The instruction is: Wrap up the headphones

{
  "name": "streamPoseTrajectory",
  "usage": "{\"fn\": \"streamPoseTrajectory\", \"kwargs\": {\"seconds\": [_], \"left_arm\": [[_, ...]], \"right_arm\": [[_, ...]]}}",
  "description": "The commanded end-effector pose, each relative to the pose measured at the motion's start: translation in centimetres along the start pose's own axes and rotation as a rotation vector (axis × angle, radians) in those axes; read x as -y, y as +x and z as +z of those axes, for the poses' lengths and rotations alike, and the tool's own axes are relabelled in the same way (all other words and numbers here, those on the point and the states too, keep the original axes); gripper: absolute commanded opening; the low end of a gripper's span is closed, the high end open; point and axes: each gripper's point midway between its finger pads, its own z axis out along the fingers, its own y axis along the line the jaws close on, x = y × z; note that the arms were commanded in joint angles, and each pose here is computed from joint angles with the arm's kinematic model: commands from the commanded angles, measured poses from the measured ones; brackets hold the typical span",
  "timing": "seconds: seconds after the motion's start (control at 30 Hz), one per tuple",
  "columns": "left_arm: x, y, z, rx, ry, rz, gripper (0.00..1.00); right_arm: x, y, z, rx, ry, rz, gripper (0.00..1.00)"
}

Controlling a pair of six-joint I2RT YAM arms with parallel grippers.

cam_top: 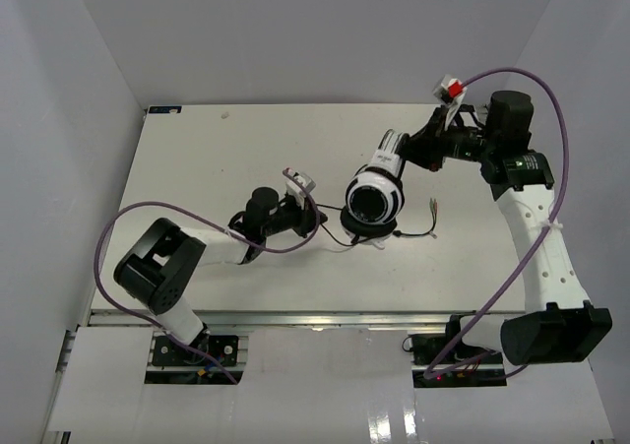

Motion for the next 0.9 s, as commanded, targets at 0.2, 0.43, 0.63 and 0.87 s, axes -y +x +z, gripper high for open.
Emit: {"fn": "streamPoseTrajectory", "kwargs": {"seconds": [0.2,0.43,0.63,0.87], "left_arm": [[-4.4,-9.7,-4.1,-0.177,-0.014,-0.225,0.00],[2.3,-12.5,-7.2,-0.197,0.238,-0.313,0.00],[7.2,-12.9,-9.4,-0.245,0.473,-0.403,0.00],[9.8,-15.3,-9.3,-0.244,0.536,-0.546,0.05]], "right_arm": [[3.2,6.1,-1.1,-0.341,0.404,-0.517,0.08],[7.3,6.8,-0.2,-0.405,0.666,-0.679,0.08],[9.0,3.7,1.4,-0.339,0.959,-0.848,0.08],[9.5,2.1,4.4,-0.221,1.097,-0.786,0.08]]}}
